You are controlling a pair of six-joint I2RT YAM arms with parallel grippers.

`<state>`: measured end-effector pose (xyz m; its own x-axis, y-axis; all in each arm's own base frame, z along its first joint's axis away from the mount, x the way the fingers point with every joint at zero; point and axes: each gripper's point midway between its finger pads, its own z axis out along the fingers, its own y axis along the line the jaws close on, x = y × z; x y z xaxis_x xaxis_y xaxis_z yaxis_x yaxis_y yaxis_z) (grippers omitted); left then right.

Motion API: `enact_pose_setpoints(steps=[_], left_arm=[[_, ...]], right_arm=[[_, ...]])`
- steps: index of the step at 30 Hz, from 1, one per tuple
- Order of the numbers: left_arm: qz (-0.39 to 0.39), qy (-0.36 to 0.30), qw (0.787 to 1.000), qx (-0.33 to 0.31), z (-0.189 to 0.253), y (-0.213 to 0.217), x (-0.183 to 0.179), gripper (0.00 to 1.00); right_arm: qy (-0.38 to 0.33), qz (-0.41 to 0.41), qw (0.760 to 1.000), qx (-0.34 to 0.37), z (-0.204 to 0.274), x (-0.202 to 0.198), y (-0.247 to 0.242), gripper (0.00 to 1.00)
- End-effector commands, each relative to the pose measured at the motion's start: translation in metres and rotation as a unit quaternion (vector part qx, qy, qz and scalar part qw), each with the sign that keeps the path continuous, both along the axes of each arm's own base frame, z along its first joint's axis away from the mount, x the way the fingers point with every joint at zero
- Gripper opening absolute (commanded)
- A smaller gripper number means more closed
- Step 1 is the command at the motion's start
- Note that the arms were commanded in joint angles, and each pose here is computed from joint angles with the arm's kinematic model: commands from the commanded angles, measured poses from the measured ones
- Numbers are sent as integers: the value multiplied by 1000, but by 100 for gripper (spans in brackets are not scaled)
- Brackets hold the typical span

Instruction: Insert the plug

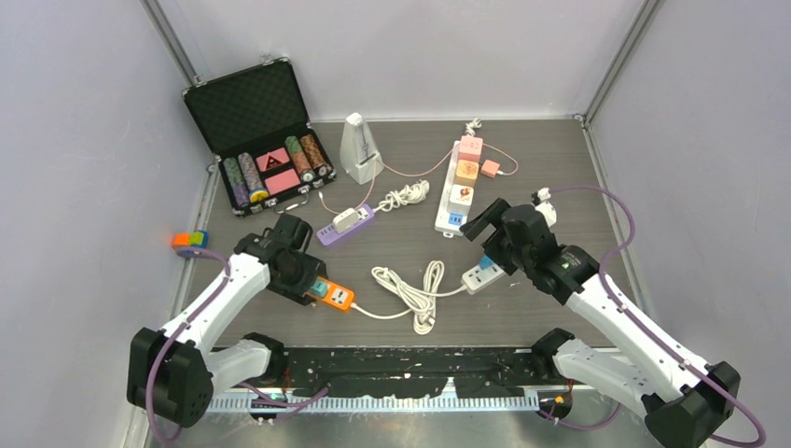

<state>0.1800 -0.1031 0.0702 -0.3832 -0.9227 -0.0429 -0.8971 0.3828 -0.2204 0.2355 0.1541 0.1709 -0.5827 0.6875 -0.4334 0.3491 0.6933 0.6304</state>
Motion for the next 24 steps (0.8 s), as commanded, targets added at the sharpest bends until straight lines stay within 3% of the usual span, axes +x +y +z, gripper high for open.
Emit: enact_pose_setpoints(steps=[1, 3, 5, 6, 12, 16, 19, 24], left_arm=[[-22, -41, 999, 19, 24, 4, 15, 59], [-22, -48, 998, 21, 28, 6, 14, 66], [-23, -53, 998, 20, 30, 6, 13, 92], [-24, -56, 998, 19, 31, 6, 13, 98], [-28, -83, 996, 29, 44, 14, 10, 99], [-21, -112, 993, 45, 59, 24, 9, 99], [-11, -132, 989, 65, 70, 36, 6, 100], [-8, -199, 976, 87, 89, 49, 13, 100]], right_arm=[[-87, -17, 996, -15, 56, 21, -18, 95], [-104, -23, 994, -20, 68, 25, -26, 95], [-120, -30, 992, -32, 80, 30, -35, 95], [-129, -35, 990, -34, 88, 33, -38, 95], [-160, -57, 982, -85, 113, 69, -76, 95], [-140, -51, 983, -112, 103, 110, -100, 99], [-99, -52, 989, -102, 74, 147, -113, 95], [-34, -59, 997, -22, 15, 208, -131, 83]])
